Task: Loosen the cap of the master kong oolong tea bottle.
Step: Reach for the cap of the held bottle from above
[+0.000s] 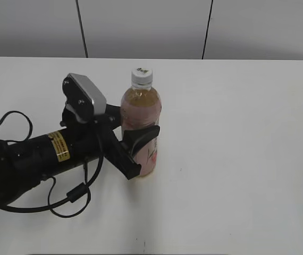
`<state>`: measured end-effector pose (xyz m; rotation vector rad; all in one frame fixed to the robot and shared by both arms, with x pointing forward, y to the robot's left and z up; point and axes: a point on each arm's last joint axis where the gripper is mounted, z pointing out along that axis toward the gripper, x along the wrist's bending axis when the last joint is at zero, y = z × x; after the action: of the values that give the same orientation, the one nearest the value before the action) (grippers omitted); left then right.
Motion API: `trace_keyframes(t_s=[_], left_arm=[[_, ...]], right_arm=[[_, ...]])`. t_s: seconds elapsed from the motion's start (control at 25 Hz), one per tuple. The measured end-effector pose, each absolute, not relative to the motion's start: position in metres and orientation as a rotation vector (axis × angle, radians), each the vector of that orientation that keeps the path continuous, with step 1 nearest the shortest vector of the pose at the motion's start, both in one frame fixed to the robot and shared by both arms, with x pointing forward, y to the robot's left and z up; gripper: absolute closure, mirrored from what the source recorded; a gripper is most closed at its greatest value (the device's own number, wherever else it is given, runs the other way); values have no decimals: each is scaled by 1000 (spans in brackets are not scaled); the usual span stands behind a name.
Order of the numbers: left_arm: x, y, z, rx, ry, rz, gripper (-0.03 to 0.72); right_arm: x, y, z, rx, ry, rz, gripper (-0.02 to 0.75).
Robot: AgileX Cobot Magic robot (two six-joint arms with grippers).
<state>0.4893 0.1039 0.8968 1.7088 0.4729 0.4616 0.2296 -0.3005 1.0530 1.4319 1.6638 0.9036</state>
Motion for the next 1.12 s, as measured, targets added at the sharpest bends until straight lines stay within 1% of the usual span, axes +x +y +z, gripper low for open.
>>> trace_keyframes(t_s=[0.24,0.48,0.6,0.8,1.0,1.12], left_arm=[[488,104,915,1680,425,485,325],[486,104,911,1737,420,474,325],[485,103,910,1749,405,466,325],[482,102,909,1799,358,448,325],[481,105,916,1837,355,472,325],[481,106,921,1847,358,487,325]], right_arm=[[230,-300,1053,1432,1664,904,280],[230,-299,1053,1431,1671,920,280],[233,-294,1057,1442,1692,979,280],[274,-280,1080,1589,1845,1035,280],[329,-262,1099,1693,2064,1093,280],[368,-250,1103,1786,2173,1148,280]])
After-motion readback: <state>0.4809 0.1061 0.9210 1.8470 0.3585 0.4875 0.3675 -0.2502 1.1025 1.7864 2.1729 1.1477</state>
